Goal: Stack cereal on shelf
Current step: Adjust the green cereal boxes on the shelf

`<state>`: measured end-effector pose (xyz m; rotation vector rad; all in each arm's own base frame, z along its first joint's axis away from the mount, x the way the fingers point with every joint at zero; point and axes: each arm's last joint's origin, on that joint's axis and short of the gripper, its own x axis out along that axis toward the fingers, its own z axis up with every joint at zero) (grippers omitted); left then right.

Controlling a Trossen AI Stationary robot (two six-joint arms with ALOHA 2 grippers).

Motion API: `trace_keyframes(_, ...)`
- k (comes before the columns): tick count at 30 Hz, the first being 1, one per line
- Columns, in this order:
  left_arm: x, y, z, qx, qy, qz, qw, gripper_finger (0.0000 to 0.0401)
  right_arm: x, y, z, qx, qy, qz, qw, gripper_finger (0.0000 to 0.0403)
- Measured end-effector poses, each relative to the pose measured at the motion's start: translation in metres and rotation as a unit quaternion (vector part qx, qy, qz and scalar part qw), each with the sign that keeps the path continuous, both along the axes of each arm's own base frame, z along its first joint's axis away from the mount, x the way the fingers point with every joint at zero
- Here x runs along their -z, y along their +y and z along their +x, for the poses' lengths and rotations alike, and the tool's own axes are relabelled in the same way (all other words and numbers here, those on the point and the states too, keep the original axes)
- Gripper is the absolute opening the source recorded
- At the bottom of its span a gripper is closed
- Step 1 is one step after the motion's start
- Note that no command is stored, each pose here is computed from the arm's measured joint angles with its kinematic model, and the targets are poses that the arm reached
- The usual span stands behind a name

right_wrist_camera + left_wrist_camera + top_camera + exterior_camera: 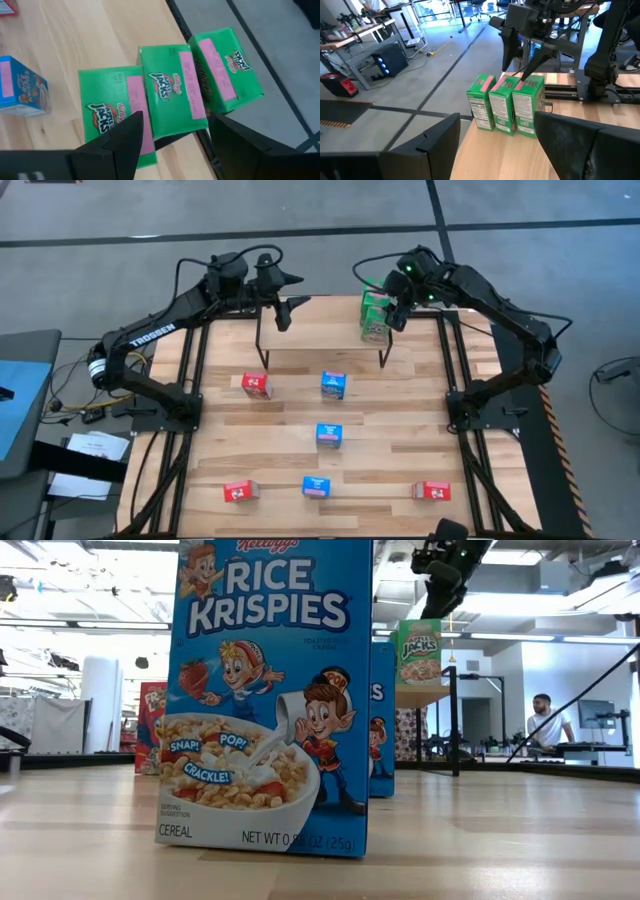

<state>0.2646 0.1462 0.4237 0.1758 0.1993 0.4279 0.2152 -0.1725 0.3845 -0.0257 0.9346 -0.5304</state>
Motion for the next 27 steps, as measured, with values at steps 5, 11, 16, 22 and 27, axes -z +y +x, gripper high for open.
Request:
trace_keyframes(5, 0.0, 0.0, 0.0, 0.0, 0.0, 0.0, 1.0, 0.0242, 0.0, 0.0, 0.0, 0.004, -0.004, 0.0, 1.0, 0.025)
trace_keyframes(11, 0.001, 0.0, 0.0, 0.0, 0.002, -0.002, 1.0, 0.0242, -0.001, 0.0, 0.001, 0.003, -0.008, -0.003, 1.0, 0.025)
trace_keyframes(16, 0.001, 0.0, 0.0, 0.0, 0.002, -0.002, 1.0, 0.0242, -0.003, 0.001, 0.006, 0.007, -0.027, -0.007, 1.0, 0.025)
trace_keyframes(22, 0.001, 0.001, 0.0, -0.014, 0.004, 0.0, 1.0, 0.0242, -0.005, 0.011, 0.015, -0.01, -0.043, -0.01, 0.999, 0.025)
trace_keyframes(27, 0.001, 0.001, 0.0, -0.015, 0.004, 0.001, 1.0, 0.0242, -0.005, 0.027, 0.026, -0.053, -0.04, -0.014, 0.998, 0.025)
